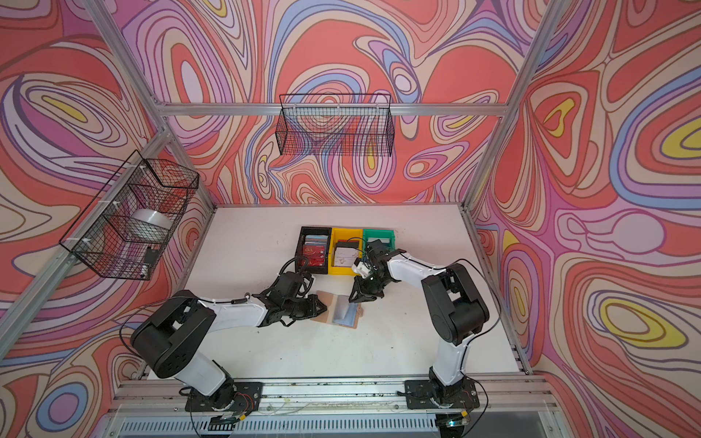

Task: Take the credit cards out of the card holder
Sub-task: Flip over the card slot on the card holder.

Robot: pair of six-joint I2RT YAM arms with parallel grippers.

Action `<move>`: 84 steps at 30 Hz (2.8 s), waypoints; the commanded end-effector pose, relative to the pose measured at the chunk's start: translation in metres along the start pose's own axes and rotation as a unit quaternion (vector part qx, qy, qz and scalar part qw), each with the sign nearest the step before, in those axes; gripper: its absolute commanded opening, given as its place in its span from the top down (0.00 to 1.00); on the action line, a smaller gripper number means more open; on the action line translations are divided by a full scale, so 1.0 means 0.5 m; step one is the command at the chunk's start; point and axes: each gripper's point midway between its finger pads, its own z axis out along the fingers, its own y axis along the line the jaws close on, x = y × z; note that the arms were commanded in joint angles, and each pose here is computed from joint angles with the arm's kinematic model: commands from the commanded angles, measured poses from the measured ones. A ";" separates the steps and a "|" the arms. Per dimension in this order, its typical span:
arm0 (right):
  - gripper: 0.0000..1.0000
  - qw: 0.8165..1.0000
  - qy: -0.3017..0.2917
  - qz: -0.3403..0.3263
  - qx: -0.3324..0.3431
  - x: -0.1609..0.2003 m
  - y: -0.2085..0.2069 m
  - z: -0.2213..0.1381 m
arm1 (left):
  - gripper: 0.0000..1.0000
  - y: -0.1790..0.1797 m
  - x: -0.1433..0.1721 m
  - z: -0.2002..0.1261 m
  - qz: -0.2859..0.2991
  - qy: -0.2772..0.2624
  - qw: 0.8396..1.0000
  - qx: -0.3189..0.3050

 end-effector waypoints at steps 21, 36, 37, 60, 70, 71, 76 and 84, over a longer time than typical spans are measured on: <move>0.75 0.999 0.032 0.024 -0.004 0.012 -0.034 0.057 | 0.85 0.037 0.031 -0.001 -0.019 0.019 0.999 -0.029; 0.75 0.998 0.053 0.009 -0.020 -0.003 -0.008 0.099 | 0.85 0.032 0.029 -0.005 -0.017 0.020 0.999 -0.029; 0.75 0.998 0.054 0.009 -0.021 -0.003 -0.008 0.101 | 0.85 0.030 0.029 -0.006 -0.016 0.020 0.999 -0.027; 0.75 0.997 0.051 -0.041 -0.045 -0.016 0.081 0.080 | 0.84 0.019 0.025 -0.002 -0.010 0.025 0.999 -0.019; 0.74 0.992 0.054 -0.058 -0.095 -0.016 0.130 0.089 | 0.85 0.024 0.030 -0.004 -0.012 0.025 0.999 -0.020; 0.74 0.992 0.056 -0.056 -0.093 -0.015 0.128 0.091 | 0.85 0.024 0.029 -0.007 -0.011 0.024 0.999 -0.022; 0.74 0.992 0.062 -0.053 -0.097 -0.015 0.125 0.100 | 0.84 0.002 0.018 -0.058 0.008 0.017 0.999 -0.039; 0.74 0.990 0.074 -0.065 -0.105 -0.021 0.142 0.114 | 0.83 -0.013 -0.009 -0.163 0.027 -0.027 0.997 -0.067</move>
